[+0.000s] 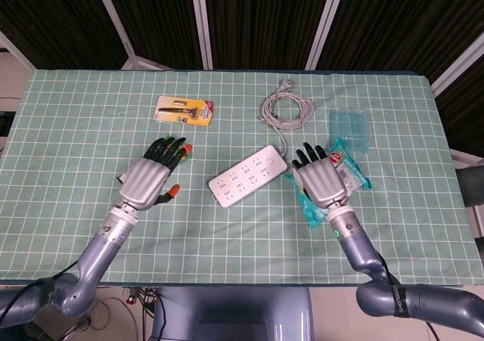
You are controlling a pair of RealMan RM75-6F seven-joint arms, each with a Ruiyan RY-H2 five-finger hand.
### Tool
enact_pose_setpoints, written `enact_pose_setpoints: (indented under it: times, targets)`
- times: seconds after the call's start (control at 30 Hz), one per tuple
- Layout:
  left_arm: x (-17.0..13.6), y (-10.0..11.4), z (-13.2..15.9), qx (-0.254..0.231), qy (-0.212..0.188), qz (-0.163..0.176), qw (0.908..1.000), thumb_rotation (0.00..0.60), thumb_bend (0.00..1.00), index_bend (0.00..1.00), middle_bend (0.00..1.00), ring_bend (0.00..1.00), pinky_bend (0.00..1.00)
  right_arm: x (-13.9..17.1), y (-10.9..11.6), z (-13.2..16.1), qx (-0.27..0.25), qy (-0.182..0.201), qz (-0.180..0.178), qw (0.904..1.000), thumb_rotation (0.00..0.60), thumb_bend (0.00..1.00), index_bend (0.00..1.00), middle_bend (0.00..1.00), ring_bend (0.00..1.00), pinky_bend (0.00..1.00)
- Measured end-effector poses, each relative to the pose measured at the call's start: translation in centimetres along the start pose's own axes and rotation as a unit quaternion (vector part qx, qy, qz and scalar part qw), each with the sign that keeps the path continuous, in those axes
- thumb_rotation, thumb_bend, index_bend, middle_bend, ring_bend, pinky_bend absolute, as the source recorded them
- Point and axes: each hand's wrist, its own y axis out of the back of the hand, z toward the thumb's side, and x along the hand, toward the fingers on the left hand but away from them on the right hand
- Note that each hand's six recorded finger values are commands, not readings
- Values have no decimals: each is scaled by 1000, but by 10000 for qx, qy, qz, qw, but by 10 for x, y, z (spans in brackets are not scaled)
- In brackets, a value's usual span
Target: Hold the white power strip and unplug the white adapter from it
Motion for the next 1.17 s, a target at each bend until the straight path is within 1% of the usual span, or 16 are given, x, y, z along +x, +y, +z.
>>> enact_pose_setpoints:
  times: [0.03, 0.1, 0.27, 0.5, 0.67, 0.73, 0.77, 0.8, 0.87, 1.0, 1.17]
  targets:
    - [-5, 4, -6, 14, 74, 37, 10000, 600, 168, 82, 10, 0, 86, 3, -3, -1, -7, -42, 64, 10000, 600, 360, 4, 15, 0, 90]
    - [-19, 11, -22, 42, 263, 132, 9996, 600, 151, 82, 9, 0, 86, 10, -9, -4, -34, -141, 141, 9998, 600, 348, 0, 1, 0, 73]
    - [-59, 22, -53, -79, 724, 302, 9969, 600, 149, 82, 7, 0, 85, 29, -16, -9, -138, -307, 155, 9993, 600, 316, 0, 0, 0, 42]
    - [-120, 24, -84, -289, 1227, 412, 9912, 600, 149, 82, 6, 0, 84, 65, -25, -22, -376, -447, 25, 9983, 600, 313, 0, 0, 0, 0]
    - [-162, 24, -103, -208, 1511, 444, 9873, 600, 139, 73, 1, 0, 70, 95, -31, -39, -684, -538, -130, 9961, 600, 311, 0, 0, 0, 0]
    - [-177, 24, -110, -172, 1634, 461, 9853, 600, 121, 63, 0, 0, 62, 110, -34, -49, -854, -603, -215, 9943, 600, 311, 0, 0, 0, 0]
    - [-189, 24, -116, -132, 1723, 477, 9838, 600, 109, 57, 0, 0, 57, 116, -35, -54, -924, -632, -260, 9934, 600, 311, 0, 0, 0, 0]
    - [-193, 24, -118, -111, 1754, 481, 9833, 600, 92, 49, 0, 0, 53, 127, -37, -62, -1035, -678, -342, 9917, 600, 308, 0, 0, 0, 0]
    - [-209, 24, -126, -13, 1857, 480, 9814, 600, 63, 36, 0, 0, 47, 139, -38, -71, -1131, -736, -429, 9899, 600, 291, 0, 0, 0, 0]
    - [-233, 23, -140, 166, 2045, 423, 9778, 600, 15, 11, 0, 0, 25, 172, -44, -101, -1351, -958, -619, 9843, 600, 232, 0, 0, 0, 0]
    - [-258, 21, -158, 321, 2238, 376, 9734, 600, 5, 0, 0, 0, 0, 207, -52, -136, -1447, -1203, -719, 9795, 600, 184, 0, 0, 0, 0]
